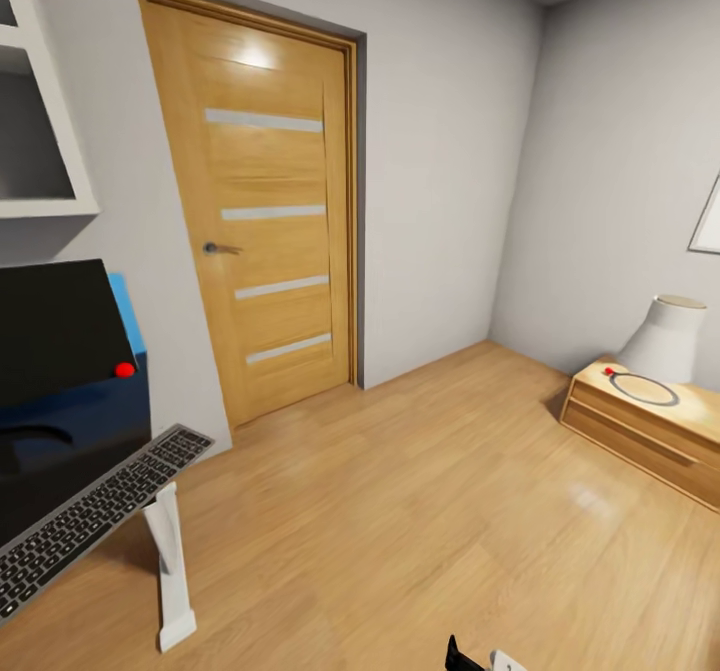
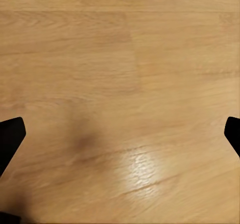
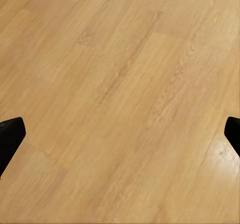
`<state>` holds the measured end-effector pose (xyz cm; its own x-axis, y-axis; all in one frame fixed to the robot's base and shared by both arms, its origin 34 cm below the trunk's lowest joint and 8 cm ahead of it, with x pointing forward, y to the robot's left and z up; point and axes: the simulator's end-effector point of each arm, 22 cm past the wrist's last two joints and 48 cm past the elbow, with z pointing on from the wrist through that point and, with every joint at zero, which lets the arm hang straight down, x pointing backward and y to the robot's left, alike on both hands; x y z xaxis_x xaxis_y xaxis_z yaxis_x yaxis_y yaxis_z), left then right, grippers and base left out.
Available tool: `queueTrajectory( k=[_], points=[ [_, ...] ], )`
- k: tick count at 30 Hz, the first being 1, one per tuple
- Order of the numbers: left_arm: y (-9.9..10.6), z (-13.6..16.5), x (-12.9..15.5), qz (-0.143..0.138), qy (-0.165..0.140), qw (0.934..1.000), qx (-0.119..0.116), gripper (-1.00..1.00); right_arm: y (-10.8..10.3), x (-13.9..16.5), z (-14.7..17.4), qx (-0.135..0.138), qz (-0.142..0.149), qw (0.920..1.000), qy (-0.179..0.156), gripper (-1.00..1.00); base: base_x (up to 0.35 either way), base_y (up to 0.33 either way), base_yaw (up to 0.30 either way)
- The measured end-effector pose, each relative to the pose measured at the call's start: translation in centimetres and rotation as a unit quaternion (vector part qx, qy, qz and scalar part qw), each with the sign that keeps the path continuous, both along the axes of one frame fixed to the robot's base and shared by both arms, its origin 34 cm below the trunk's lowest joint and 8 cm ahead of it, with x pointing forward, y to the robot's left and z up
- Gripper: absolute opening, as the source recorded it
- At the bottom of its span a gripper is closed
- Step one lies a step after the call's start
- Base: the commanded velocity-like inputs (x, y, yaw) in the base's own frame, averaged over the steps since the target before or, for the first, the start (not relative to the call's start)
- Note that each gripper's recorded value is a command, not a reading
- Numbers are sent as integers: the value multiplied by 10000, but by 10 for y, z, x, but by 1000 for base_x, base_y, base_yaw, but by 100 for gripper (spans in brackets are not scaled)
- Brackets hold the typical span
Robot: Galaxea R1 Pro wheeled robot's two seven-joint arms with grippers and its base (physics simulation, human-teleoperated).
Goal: In the bedroom, organize the workspace by keeping the computer under the desk, ensuring the monitor is on the desk, placing the keyboard on the desk next to the monitor, placing the mouse on the desk next to the keyboard, moving the folder from the swivel chair onto the desk next to the mouse, stacking the notebook on top of the folder with the pen on top of the notebook, and positioning the swivel chair next to the desk.
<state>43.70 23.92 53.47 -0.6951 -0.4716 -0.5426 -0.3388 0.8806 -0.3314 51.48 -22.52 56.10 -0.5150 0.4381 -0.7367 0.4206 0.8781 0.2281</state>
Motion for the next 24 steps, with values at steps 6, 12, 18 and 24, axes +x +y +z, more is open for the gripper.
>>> queueTrajectory(
  k=[6, 12, 18, 24],
  points=[
    [0, -3, -3, -1, 46, 10000, -2, 100, 0, -3, -4, 0, -1, 10000, 47, 100, 318, 0, 0],
    [0, -6, -6, 4, 97, 10000, 2, 100, 0, -5, -7, -2, 1, 10000, 95, 100, 326, 0, 0],
    [0, -9, -9, 3, 146, 9999, 3, 100, 0, -8, -11, -4, 6, 9999, 142, 100, 326, 0, 0],
    [0, -11, -11, 1, 193, 9998, 4, 100, 0, -10, -14, -6, 3, 9998, 192, 100, 326, 0, 0]
  ],
)
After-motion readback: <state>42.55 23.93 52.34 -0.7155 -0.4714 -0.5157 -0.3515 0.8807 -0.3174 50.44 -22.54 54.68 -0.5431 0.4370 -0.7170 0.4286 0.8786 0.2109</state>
